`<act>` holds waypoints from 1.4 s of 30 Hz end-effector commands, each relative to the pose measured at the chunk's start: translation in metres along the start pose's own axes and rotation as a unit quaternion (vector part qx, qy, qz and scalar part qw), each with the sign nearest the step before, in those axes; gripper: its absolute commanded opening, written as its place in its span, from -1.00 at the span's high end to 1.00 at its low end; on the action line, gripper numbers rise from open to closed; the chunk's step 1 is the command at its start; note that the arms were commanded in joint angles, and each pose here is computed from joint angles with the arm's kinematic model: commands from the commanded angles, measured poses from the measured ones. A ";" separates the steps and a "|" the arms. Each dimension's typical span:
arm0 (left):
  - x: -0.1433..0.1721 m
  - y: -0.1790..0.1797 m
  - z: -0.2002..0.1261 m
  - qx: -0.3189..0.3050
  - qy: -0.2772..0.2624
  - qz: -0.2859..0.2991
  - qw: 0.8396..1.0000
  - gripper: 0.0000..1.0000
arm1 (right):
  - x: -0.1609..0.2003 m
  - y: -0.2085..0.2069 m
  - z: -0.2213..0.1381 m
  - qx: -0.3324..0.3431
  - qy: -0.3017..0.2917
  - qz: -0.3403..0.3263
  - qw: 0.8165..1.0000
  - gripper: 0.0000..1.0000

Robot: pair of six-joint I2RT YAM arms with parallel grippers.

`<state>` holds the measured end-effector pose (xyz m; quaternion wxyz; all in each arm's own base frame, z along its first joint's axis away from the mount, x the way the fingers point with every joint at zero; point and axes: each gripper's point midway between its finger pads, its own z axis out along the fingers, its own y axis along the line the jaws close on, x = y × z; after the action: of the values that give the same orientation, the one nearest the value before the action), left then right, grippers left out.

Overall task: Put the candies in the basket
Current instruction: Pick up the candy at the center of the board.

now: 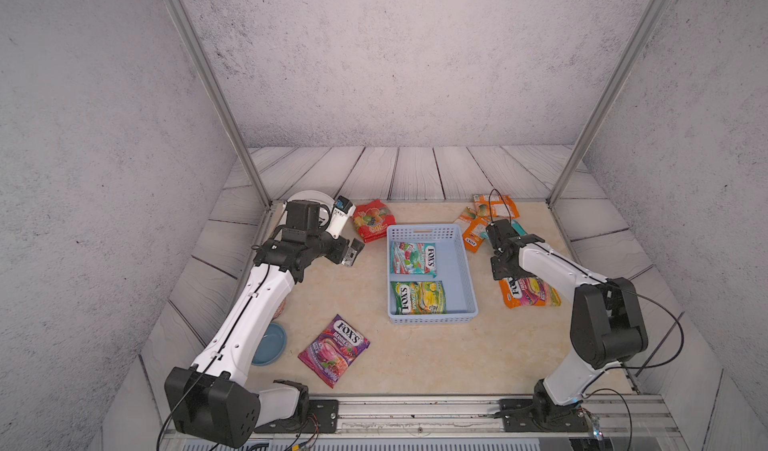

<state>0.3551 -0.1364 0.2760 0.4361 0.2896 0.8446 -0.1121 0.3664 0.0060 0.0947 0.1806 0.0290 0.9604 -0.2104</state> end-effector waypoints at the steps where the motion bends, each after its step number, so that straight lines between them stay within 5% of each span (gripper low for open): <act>1: -0.006 -0.001 -0.007 0.003 -0.018 -0.006 1.000 -0.98 | 0.009 0.011 0.007 -0.018 0.046 -0.009 0.999 -0.57; 25: -0.007 0.000 -0.007 0.004 -0.020 -0.016 1.000 -0.99 | 0.046 0.030 0.060 -0.004 0.143 -0.036 0.989 -0.29; 31: -0.005 0.002 -0.005 0.001 -0.018 -0.016 1.000 -0.98 | 0.050 0.037 0.068 -0.011 0.159 -0.032 0.987 0.18; 37: -0.004 0.004 -0.004 -0.004 -0.017 -0.013 1.000 -0.98 | 0.039 0.034 0.058 -0.018 0.142 -0.031 0.989 0.94; 42: -0.004 0.005 -0.006 -0.007 -0.014 -0.011 1.000 -0.99 | 0.024 0.021 0.036 -0.016 0.109 -0.027 0.993 1.00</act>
<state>0.3572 -0.1373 0.2784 0.4418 0.2798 0.8436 -0.1220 0.3580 0.0069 0.0291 0.0540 0.0232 0.9762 -0.2090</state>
